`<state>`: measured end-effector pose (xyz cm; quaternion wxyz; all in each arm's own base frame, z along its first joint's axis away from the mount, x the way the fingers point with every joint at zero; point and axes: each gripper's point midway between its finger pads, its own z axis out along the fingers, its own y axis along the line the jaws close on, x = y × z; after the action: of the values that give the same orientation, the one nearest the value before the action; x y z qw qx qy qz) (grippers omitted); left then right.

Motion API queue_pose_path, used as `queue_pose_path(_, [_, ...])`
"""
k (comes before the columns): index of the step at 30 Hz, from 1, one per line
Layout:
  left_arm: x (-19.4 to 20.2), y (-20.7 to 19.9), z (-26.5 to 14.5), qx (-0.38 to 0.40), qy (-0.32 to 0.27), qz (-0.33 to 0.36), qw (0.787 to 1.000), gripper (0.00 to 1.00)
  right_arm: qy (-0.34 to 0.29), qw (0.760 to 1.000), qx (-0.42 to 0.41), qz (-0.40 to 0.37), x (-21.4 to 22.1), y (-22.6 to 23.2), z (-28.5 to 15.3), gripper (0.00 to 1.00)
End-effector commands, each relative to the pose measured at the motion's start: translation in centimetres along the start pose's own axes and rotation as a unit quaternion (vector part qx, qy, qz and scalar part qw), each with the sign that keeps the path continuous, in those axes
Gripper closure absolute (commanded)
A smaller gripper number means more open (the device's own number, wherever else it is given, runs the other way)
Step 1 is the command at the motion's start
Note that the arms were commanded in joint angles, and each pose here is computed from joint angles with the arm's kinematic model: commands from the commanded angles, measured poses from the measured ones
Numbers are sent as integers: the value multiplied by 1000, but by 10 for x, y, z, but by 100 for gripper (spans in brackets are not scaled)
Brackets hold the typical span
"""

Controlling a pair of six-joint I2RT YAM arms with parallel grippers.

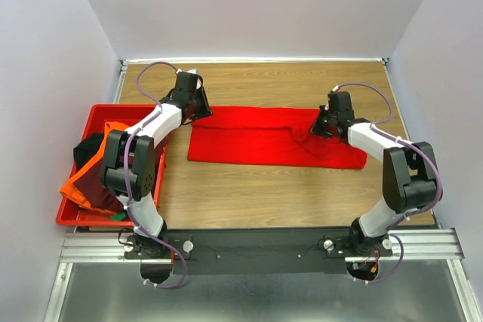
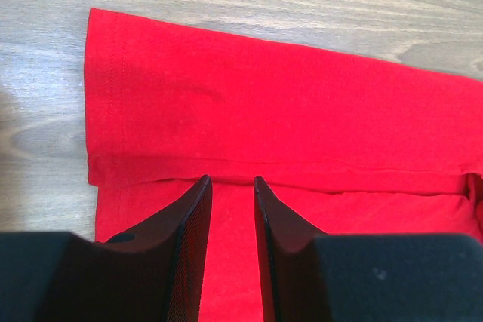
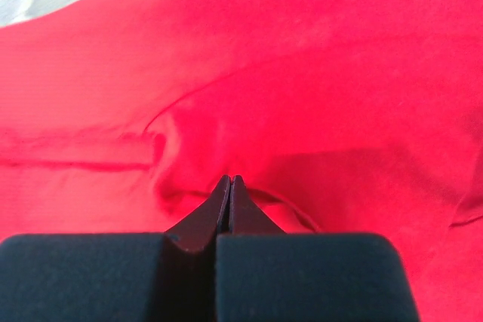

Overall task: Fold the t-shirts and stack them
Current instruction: Fold the tshirt

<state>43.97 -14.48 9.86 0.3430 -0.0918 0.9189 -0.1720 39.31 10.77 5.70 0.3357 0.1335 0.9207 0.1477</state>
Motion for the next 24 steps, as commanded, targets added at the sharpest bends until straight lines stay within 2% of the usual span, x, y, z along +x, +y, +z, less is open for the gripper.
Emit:
queue_pose_path(1, [-3,-9,-7,17,-9,8,1000,64,28,999,-45,9,18,16,-14,99])
queue_pose_path(12, [-1,-10,-5,18,-5,8,1000,64,45,995,-89,1,43,46,-35,99])
queue_pose_path(24, [2,-12,-6,19,-2,10,1000,64,72,993,-90,-21,78,58,-36,100])
